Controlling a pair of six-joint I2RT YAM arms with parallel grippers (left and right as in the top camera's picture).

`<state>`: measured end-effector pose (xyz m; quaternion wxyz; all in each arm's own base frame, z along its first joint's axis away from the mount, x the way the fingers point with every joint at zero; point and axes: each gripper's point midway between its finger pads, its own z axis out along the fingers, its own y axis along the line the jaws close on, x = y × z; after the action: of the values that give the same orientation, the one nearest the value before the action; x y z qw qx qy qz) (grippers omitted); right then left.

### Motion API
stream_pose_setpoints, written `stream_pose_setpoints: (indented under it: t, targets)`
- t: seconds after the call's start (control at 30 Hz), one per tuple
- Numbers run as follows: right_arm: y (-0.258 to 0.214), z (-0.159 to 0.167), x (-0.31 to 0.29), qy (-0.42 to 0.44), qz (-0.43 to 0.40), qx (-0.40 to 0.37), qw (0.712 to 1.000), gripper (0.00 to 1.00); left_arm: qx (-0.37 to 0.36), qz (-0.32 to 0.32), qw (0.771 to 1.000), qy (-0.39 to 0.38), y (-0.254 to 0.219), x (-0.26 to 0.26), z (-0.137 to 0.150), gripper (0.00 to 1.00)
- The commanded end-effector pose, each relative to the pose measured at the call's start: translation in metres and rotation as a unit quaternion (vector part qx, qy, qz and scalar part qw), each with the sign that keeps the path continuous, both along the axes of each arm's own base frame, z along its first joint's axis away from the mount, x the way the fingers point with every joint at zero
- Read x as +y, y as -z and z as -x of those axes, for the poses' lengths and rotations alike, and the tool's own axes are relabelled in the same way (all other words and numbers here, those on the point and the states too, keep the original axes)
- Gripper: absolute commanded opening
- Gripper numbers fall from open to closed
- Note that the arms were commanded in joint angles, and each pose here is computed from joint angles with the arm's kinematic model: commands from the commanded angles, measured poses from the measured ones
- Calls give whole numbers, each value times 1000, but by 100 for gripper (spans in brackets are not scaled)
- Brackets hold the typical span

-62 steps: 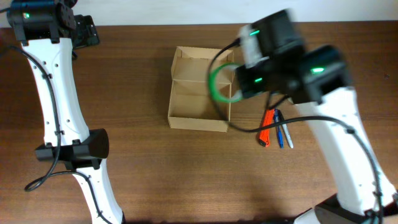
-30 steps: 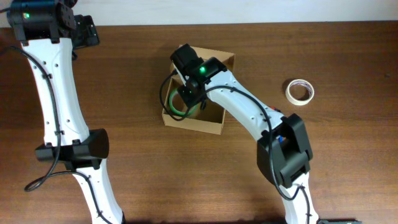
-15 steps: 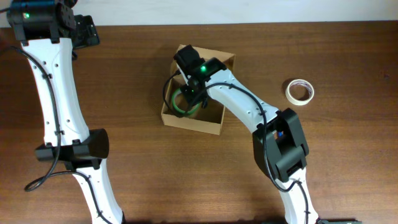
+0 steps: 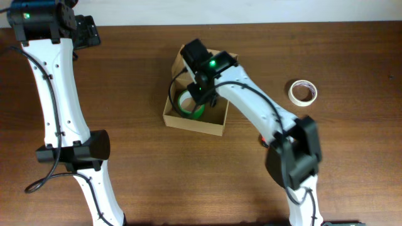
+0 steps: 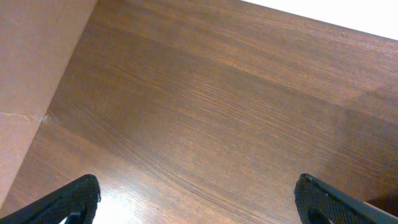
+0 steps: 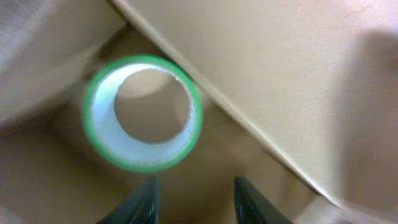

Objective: Pack container
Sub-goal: 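Release the green tape and move the right gripper to the white tape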

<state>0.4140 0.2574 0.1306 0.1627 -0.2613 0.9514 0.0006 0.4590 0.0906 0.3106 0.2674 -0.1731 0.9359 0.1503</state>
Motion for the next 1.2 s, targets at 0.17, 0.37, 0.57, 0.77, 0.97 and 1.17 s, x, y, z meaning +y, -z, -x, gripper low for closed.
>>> stream_pose_setpoints:
  t: [0.17,0.37,0.57,0.77,0.97,1.17]
  targets:
    - [-221,37,-95,75,58,-243,965,43,1,-8,1000,-2,-4,4,4,100]
    - [-300,83,-173,150,20,-328,933,46,0,-8,1000,-2,-4,4,4,100]
    - [-304,115,-286,332,2,-354,874,53,0,-8,1000,-2,-4,4,4,100]
    - [-161,100,-339,489,-28,-170,855,57,0,-8,1000,-2,-4,4,4,100]
    - [-24,67,-350,573,-89,28,814,56,0,-8,1000,-2,-4,4,4,100]
    - [58,39,-338,579,-161,150,785,52,0,-8,1000,-2,-4,4,4,100]
